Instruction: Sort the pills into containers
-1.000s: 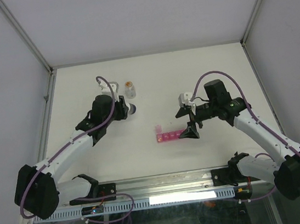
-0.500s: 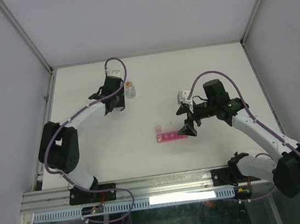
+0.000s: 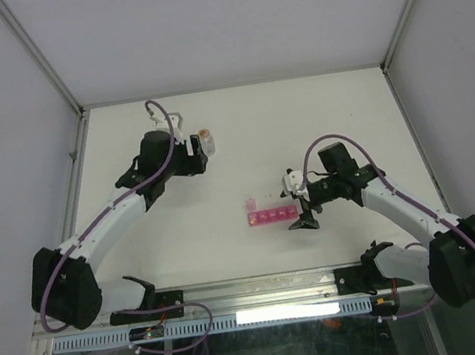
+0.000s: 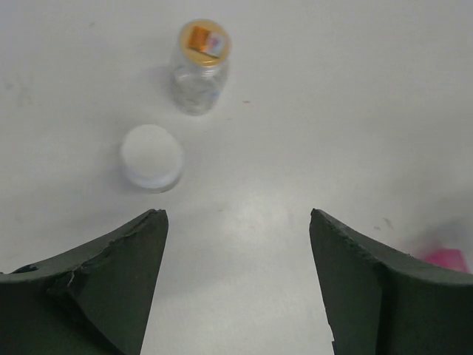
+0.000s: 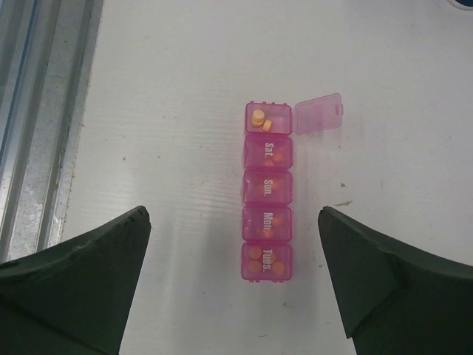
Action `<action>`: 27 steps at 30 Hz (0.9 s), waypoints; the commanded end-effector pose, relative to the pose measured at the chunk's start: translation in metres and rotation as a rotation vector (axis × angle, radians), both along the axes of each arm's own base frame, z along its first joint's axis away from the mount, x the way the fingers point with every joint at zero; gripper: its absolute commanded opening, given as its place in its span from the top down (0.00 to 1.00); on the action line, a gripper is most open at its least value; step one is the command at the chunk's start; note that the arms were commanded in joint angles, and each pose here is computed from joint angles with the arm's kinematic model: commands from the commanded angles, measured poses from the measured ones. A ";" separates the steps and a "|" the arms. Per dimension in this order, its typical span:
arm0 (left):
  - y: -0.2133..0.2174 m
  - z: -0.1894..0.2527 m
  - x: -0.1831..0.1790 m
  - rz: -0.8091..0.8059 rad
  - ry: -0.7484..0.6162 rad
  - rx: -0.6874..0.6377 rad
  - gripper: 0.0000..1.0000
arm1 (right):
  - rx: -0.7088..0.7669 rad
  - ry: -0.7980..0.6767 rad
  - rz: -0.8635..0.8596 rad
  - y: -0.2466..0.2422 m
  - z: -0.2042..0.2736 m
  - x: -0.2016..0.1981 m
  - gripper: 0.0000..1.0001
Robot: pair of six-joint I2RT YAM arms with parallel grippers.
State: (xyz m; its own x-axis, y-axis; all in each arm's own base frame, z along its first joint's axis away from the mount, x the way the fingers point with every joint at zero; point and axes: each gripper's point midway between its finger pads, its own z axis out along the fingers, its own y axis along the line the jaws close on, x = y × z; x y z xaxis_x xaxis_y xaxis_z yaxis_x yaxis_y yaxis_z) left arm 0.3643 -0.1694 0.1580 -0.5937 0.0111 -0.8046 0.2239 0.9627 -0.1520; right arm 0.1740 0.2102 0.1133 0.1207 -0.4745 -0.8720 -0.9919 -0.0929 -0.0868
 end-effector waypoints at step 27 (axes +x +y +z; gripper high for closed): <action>-0.108 -0.081 -0.076 -0.379 0.044 -0.450 0.76 | -0.252 -0.127 -0.014 0.014 -0.060 0.044 0.22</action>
State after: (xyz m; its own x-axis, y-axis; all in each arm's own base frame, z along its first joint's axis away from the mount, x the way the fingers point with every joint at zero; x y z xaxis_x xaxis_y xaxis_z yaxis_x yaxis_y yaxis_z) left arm 0.2709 -0.2671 0.0642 -0.7084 -0.0939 -0.6995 0.4729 0.6725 -0.5693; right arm 0.2106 0.2208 0.0552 0.1965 -0.6692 -0.7166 -0.9805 -0.1269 -0.1503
